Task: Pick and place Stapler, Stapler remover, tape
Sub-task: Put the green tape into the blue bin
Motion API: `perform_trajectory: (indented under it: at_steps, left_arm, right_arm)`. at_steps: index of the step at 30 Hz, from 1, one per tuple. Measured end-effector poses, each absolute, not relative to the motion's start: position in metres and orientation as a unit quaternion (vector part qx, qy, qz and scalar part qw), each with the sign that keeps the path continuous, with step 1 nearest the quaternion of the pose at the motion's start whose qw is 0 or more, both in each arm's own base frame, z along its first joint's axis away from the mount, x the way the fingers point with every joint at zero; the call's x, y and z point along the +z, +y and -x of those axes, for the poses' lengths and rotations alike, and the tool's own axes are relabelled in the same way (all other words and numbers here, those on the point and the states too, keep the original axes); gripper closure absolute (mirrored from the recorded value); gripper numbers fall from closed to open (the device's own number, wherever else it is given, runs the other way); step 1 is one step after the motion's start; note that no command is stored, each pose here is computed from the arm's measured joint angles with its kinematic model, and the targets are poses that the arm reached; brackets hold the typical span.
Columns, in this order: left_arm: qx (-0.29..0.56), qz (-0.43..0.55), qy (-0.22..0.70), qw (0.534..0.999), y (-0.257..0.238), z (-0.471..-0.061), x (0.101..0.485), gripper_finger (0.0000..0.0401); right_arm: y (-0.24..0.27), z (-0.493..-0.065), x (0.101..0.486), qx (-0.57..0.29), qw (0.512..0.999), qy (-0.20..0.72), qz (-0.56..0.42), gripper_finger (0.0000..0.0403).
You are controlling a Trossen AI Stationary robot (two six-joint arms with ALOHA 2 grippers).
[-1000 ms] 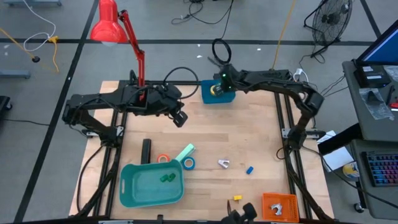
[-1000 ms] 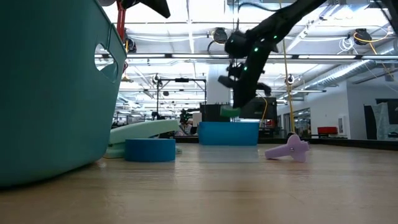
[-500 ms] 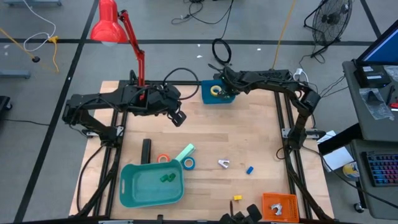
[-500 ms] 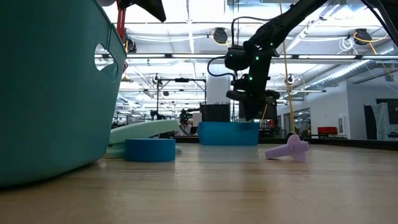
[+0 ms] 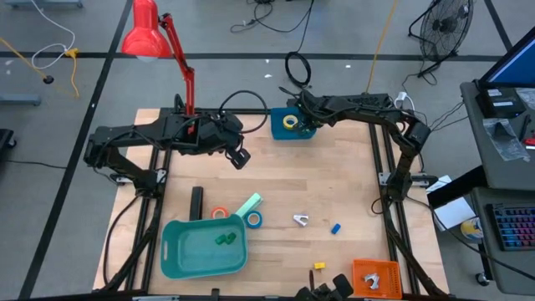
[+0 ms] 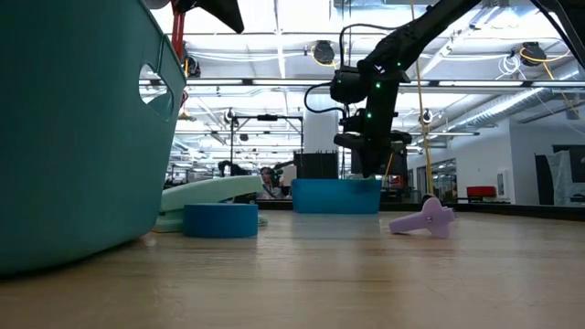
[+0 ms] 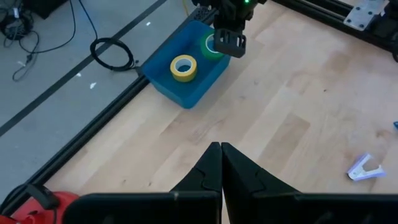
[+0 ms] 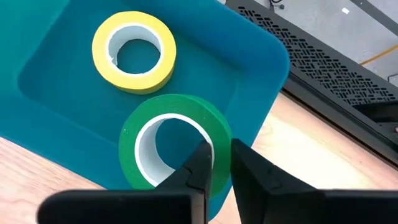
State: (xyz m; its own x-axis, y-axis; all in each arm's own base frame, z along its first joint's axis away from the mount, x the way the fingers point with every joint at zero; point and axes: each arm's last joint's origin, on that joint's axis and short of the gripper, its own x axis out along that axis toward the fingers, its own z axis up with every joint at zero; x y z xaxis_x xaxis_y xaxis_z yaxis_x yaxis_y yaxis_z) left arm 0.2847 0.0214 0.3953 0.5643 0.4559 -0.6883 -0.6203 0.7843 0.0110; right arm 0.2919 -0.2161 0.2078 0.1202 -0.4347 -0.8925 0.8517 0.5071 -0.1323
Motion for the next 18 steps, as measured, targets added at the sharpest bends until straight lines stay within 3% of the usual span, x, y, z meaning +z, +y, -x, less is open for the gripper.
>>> perform_trajectory:
  at_steps: [11, 18]
  left_arm:
    - [0.303, 0.118, 0.351, 0.878, 0.0173, -0.285, 0.3953, 0.0401]
    - [0.3, 0.118, 0.35, 0.879, 0.0148, -0.2851, 0.3953, 0.0401]
  right_arm:
    - [-0.2159, -0.2921, 0.2077, -0.445, 0.719, 0.49, -0.213, 0.0363]
    - [-0.2158, -0.2922, 0.2076, -0.445, 0.719, 0.489, -0.214, 0.0327]
